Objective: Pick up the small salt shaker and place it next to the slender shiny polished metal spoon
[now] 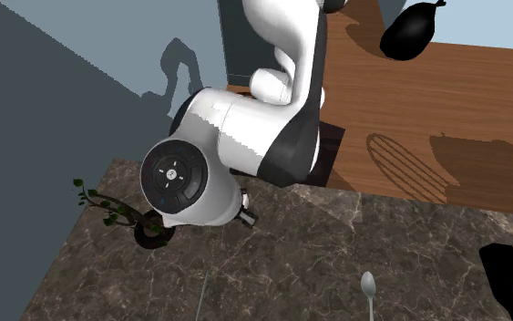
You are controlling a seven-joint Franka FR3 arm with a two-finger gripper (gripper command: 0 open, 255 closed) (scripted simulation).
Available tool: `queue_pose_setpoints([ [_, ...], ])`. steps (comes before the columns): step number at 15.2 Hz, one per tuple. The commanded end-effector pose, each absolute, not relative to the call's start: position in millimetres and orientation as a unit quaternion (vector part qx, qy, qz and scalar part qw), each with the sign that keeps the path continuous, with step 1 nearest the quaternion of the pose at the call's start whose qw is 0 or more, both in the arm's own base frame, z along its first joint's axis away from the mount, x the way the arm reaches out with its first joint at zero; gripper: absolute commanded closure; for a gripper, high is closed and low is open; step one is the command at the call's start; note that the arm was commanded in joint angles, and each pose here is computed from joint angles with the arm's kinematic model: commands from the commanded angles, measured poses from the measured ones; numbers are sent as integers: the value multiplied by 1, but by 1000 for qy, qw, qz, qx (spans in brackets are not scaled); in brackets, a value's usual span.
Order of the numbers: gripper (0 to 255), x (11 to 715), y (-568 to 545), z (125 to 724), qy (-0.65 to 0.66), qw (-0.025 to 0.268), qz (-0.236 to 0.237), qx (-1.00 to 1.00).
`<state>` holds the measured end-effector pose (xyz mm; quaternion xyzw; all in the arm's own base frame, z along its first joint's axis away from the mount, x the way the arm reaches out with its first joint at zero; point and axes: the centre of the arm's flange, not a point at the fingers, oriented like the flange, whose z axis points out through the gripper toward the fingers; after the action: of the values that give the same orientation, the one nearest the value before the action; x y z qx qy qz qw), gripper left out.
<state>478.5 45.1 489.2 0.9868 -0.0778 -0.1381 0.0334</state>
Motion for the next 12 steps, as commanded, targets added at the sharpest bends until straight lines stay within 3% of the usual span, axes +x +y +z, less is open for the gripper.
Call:
queue_pose_setpoints([
  [1,255,490,70,489,-78,33,-138,987],
  [12,255,554,201,490,-78,33,-138,987],
])
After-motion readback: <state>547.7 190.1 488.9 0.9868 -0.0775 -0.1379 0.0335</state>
